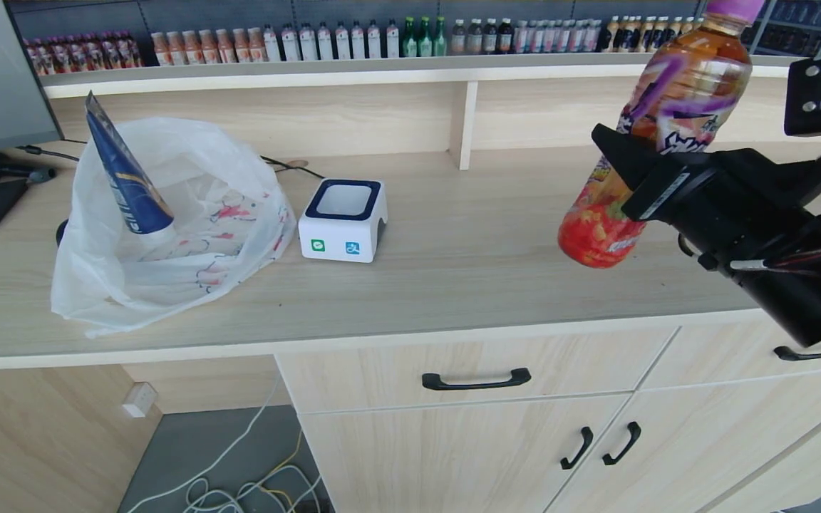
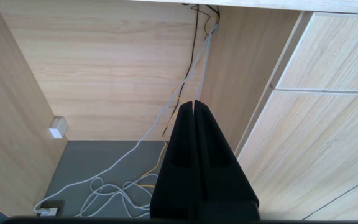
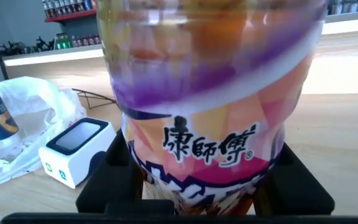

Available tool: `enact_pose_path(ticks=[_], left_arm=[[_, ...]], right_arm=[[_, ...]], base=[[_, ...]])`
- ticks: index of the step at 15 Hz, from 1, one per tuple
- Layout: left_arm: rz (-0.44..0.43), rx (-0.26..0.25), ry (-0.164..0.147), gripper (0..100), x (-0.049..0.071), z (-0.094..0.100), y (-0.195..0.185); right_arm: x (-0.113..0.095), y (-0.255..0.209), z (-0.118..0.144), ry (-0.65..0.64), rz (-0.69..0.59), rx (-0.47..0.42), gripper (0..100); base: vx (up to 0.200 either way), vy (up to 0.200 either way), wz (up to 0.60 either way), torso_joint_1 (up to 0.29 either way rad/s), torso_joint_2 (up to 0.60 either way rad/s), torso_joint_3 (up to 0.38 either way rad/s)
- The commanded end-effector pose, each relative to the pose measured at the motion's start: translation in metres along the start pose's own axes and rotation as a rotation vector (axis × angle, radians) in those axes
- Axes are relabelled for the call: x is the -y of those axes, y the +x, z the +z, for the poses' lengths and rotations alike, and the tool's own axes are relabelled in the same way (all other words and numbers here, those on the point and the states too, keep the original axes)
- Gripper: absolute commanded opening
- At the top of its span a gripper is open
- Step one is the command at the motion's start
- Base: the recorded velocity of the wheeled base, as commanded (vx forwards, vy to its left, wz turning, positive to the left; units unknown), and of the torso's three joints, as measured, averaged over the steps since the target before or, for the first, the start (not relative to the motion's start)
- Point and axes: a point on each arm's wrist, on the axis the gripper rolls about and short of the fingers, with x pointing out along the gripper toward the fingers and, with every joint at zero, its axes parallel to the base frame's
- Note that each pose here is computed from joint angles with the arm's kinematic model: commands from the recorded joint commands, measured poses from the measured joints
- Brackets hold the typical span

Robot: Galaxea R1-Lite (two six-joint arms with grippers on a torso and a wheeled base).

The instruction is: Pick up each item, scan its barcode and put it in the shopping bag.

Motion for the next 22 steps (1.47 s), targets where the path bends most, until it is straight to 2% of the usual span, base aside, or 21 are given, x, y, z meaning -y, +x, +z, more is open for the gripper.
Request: enact_pose_path(ticks=[1, 6, 10, 12, 22], left_arm=[[0.0, 0.0, 0.0, 0, 0.0, 0.0, 0.0], [0.0, 0.0, -0.001, 0, 0.0, 0.0, 0.0], [0.0, 0.0, -0.001, 0, 0.0, 0.0, 0.0], [0.0, 0.0, -0.001, 0, 0.0, 0.0, 0.0], [-0.002, 0.0, 0.0, 0, 0.0, 0.0, 0.0]], right_arm=[[0.0, -0.009, -0.003, 0.001, 0.008, -0.014, 0], [-0.001, -0.009, -0.002, 0.014, 0.063, 0.013, 0], [0.0, -0.007, -0.004, 0.012, 0.088, 0.015, 0], [-0.001, -0.016, -0.008, 0.023, 0.094, -0.012, 0], [-0.001, -0.01, -0.008, 0.035, 0.094, 0.008, 0]], base=[[0.0, 0.0, 0.0, 0.0, 0.0, 0.0], [0.0, 0.0, 0.0, 0.0, 0.0, 0.0], [0.0, 0.2, 0.0, 0.004, 0.0, -0.001], [0.0, 0.2, 0.0, 0.002, 0.0, 0.005], [0.0, 0.2, 0.0, 0.004, 0.0, 0.001]])
